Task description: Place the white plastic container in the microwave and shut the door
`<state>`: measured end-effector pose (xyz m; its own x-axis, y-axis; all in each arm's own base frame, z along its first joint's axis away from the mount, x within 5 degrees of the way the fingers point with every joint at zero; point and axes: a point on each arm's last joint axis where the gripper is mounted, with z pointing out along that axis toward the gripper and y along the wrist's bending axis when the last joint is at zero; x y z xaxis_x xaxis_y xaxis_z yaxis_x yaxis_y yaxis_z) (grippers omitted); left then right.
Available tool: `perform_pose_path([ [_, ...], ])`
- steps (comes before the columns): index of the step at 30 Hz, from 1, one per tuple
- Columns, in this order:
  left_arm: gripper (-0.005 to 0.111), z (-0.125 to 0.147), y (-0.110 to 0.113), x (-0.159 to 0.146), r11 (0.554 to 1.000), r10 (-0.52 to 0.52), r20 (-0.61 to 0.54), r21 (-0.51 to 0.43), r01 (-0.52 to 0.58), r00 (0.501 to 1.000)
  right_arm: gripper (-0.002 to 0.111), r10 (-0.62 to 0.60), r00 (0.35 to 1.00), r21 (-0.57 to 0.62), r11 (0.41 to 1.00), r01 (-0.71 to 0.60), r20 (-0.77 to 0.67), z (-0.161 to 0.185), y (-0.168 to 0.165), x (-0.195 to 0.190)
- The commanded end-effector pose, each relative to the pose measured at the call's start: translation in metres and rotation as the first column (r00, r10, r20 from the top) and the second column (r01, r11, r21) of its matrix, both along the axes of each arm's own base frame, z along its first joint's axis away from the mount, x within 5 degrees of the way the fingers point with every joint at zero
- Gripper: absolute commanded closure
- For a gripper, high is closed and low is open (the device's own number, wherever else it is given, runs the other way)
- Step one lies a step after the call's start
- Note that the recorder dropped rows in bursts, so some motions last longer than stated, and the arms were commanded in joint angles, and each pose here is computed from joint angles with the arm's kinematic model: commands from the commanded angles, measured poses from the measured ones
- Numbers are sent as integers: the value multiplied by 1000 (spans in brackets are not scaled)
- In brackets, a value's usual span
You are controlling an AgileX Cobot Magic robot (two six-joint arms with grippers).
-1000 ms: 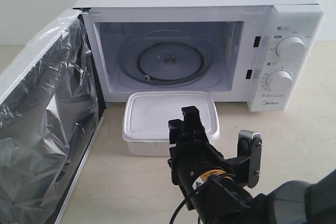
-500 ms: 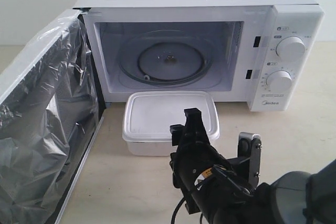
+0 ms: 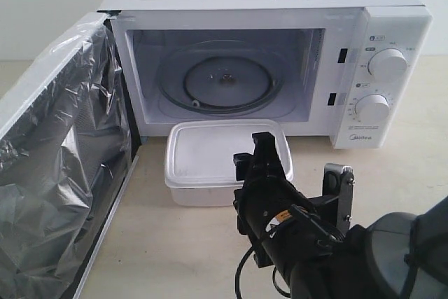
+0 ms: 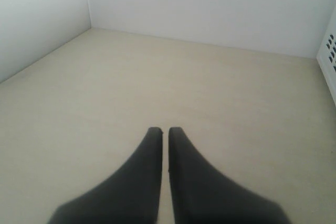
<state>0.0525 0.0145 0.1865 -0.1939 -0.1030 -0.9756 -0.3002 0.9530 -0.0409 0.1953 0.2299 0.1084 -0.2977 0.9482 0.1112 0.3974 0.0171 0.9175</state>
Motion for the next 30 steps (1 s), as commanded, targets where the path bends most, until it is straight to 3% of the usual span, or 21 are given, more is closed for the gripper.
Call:
perform_pose_path([
  [1, 102, -1, 0, 0, 1000, 2, 1, -1, -2, 1000, 58, 9, 1000, 7, 1000, -9, 17, 3, 4, 7],
  [10, 102, -1, 0, 0, 1000, 2, 1, -1, -2, 1000, 59, 27, 999, -41, 999, -26, 38, -6, 6, 15],
  [16, 102, -1, 0, 0, 1000, 2, 1, -1, -2, 1000, 85, 20, 998, -53, 998, -17, 61, -4, 3, 20],
  [23, 102, -1, 0, 0, 1000, 2, 1, -1, -2, 1000, 89, 38, 996, -60, 998, -33, 85, -3, 4, 20],
  [27, 102, -1, 0, 0, 1000, 2, 1, -1, -2, 1000, 109, 59, 988, -58, 997, -51, 145, 3, 6, 21],
  [30, 102, -1, 0, 0, 1000, 2, 1, -1, -2, 1000, 108, 58, 985, -56, 997, -49, 162, 6, 5, 22],
])
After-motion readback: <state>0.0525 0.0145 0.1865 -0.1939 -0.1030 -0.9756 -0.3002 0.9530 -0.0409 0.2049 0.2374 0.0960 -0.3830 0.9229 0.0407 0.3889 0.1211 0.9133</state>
